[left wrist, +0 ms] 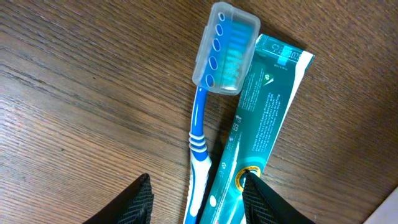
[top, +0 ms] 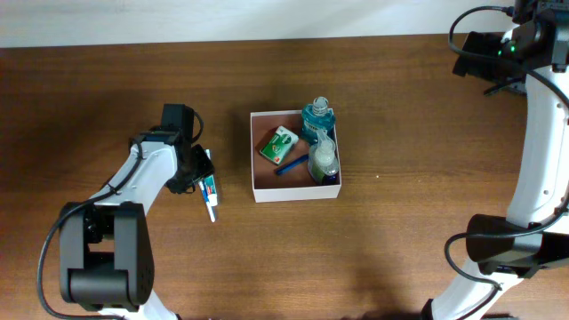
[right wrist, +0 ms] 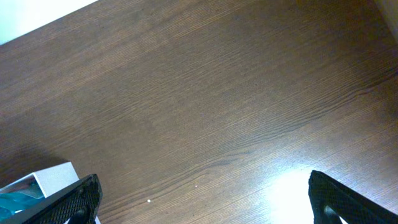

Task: Pack container
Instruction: 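Move the left gripper back over the toothbrush and toothpaste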

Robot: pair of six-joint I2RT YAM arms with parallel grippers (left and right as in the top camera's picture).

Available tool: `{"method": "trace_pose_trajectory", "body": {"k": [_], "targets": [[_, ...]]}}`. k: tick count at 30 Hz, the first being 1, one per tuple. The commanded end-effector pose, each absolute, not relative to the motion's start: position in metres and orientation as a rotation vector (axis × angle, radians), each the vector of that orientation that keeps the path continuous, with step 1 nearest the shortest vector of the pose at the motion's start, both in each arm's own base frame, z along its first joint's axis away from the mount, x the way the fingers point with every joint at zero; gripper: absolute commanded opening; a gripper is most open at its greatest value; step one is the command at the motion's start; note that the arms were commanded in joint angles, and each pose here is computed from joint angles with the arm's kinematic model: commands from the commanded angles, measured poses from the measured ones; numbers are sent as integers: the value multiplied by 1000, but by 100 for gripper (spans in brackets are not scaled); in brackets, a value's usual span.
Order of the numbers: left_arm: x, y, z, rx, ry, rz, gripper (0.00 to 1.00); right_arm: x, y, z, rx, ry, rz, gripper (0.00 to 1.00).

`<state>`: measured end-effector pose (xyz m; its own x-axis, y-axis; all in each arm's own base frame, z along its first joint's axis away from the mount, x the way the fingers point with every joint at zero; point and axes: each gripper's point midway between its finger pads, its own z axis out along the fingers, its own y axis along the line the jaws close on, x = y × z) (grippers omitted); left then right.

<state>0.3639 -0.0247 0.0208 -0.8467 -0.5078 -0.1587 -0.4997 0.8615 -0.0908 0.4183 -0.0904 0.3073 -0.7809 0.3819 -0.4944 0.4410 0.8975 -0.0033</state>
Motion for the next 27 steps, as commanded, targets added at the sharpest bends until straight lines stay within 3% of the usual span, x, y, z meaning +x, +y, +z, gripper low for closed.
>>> {"method": "trace_pose_trajectory", "body": {"k": [1, 13, 15, 20, 22, 24, 27], "targets": [[364, -19, 20, -801, 2844, -44, 48, 419, -93, 309, 603, 2556, -160, 99], [358, -16, -10, -817, 2904, 12, 48, 419, -93, 309, 603, 2556, -160, 99], [358, -16, -10, -817, 2904, 13, 43, 419, -93, 309, 603, 2556, -160, 99], [358, -15, -10, -817, 2904, 16, 43, 419, -93, 309, 603, 2556, -160, 99], [358, -13, -10, -824, 2901, 25, 45, 419, -93, 309, 603, 2556, -160, 99], [358, 1, -10, -871, 2886, 50, 61, 419, -93, 309, 602, 2556, -160, 99], [358, 9, -11, -920, 2877, 18, 62, 419, -93, 309, 602, 2556, -160, 99]]}}
